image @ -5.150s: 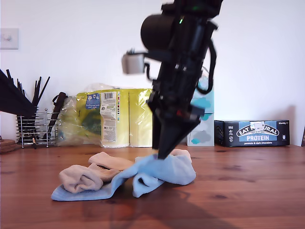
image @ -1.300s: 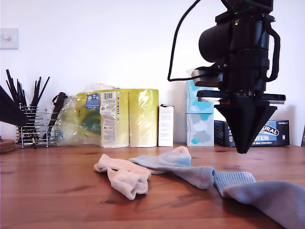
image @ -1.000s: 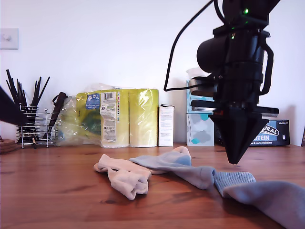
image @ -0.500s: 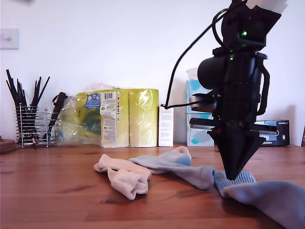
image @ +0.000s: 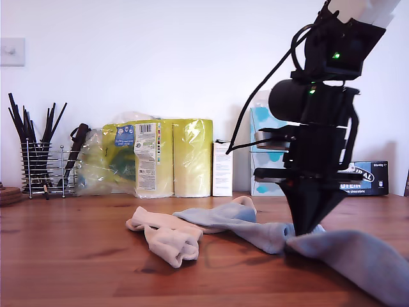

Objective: Pair up the socks based on colour and pattern, by placing each sock on top of its pair

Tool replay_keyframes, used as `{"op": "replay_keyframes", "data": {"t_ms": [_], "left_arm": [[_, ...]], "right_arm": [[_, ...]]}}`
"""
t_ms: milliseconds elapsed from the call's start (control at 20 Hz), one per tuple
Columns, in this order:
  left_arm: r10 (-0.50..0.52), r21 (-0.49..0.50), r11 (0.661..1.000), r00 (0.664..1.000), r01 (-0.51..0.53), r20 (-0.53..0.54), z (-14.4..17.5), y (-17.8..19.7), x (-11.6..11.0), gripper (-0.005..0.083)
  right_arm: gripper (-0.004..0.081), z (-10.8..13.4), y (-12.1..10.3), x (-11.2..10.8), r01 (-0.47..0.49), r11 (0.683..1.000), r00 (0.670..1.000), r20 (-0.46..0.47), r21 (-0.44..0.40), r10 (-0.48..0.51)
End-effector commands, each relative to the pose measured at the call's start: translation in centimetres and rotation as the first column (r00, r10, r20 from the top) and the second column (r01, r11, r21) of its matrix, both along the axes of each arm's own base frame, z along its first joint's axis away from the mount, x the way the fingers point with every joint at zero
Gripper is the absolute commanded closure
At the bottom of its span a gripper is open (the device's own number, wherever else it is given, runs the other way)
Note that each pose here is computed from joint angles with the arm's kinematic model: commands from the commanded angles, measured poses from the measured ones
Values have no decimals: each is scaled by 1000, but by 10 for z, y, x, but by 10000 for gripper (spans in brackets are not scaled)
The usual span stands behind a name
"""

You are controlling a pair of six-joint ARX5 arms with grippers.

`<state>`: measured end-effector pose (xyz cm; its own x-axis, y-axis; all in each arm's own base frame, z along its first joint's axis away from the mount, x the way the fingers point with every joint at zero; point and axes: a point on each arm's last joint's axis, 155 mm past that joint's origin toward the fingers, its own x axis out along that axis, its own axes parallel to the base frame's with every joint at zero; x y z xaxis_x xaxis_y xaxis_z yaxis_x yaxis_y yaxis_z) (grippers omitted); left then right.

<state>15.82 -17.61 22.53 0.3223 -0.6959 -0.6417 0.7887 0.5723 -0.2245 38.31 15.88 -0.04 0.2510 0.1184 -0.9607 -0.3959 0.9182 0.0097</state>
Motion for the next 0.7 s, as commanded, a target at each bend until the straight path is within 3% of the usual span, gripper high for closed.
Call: {"op": "replay_keyframes", "data": {"t_ms": [0,250,650], "left_arm": [[-5,-2,1000,1000,5,-9,-4,0,-3,793],[-7,-7,1000,1000,7,-5,-3,-1,-2,793],[-45,29,999,998,44,47,-5,-2,4,793]], "right_arm": [[783,-35,-19,-4,13,998,999,-46,-63,-16],[782,-24,-27,0,20,998,999,-35,-63,-22],[783,95,-7,9,20,995,976,213,95,-40]]}}
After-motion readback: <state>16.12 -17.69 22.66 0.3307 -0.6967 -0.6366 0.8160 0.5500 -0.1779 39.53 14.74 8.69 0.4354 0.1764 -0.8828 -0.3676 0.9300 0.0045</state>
